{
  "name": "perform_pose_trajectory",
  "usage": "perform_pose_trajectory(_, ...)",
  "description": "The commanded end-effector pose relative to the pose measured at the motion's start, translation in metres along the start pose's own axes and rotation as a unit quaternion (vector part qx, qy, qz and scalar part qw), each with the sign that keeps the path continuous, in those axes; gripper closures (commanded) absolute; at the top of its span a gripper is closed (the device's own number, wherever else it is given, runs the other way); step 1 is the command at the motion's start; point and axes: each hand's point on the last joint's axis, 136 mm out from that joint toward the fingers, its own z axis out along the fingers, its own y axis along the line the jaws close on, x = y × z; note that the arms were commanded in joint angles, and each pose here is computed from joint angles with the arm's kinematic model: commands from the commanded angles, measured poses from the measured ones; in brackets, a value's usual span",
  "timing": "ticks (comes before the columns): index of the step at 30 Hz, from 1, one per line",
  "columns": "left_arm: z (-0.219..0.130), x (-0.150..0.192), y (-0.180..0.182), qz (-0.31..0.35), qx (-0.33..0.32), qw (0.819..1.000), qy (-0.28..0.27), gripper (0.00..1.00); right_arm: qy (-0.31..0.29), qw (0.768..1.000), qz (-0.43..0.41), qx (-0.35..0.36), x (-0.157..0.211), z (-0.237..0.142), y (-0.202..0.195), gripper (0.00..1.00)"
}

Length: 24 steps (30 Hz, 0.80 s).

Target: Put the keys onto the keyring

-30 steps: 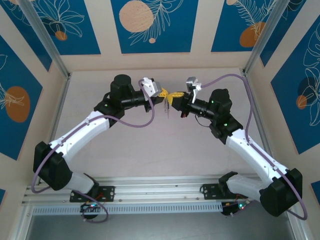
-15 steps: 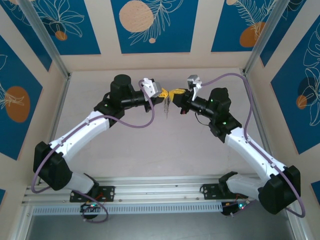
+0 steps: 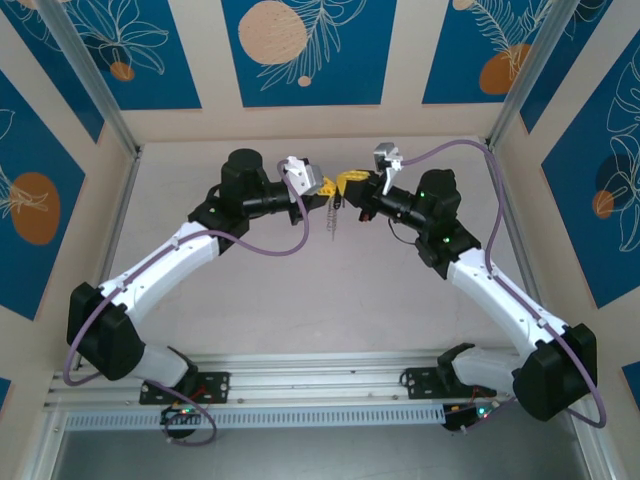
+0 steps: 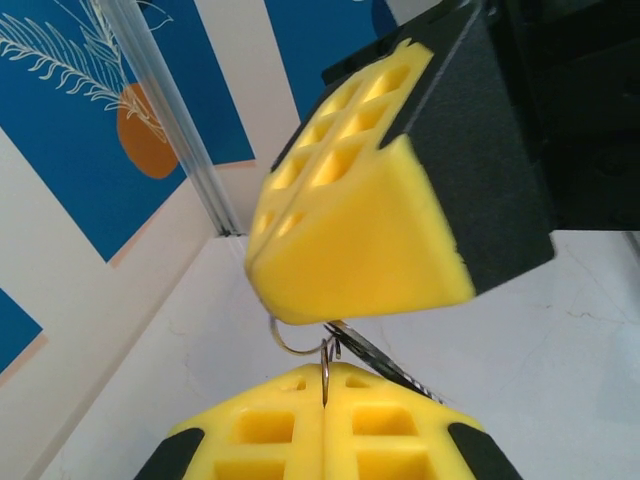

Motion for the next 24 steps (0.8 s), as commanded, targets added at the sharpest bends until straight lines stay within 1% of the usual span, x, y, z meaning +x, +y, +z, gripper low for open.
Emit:
perform_pose_trajectory(1,0.0,-0.016,-0.009,0.019,0.019,0.999,-0.027,1.0,-0.008,1.0,-0.012,0.003,-0.009,0.0,-0.003,1.0)
perform_pose_trajectory(9,-0.001,-0.018,-0.007,0.019,0.012,0.999,-0.029,1.0,-0.003,1.0,0.002,0.005,-0.002,-0.007,-0.004,1.0)
perform_pose_trajectory(20,0.001,-0.015,-0.006,0.016,0.013,0.999,-0.025,1.0,-0.02,1.0,-0.001,-0.01,-0.01,-0.021,0.012,1.0)
perform_pose_trajectory(24,0.0,-0.017,-0.005,0.017,0.011,0.999,-0.026,1.0,-0.013,1.0,0.002,-0.016,-0.008,-0.023,0.016,1.0)
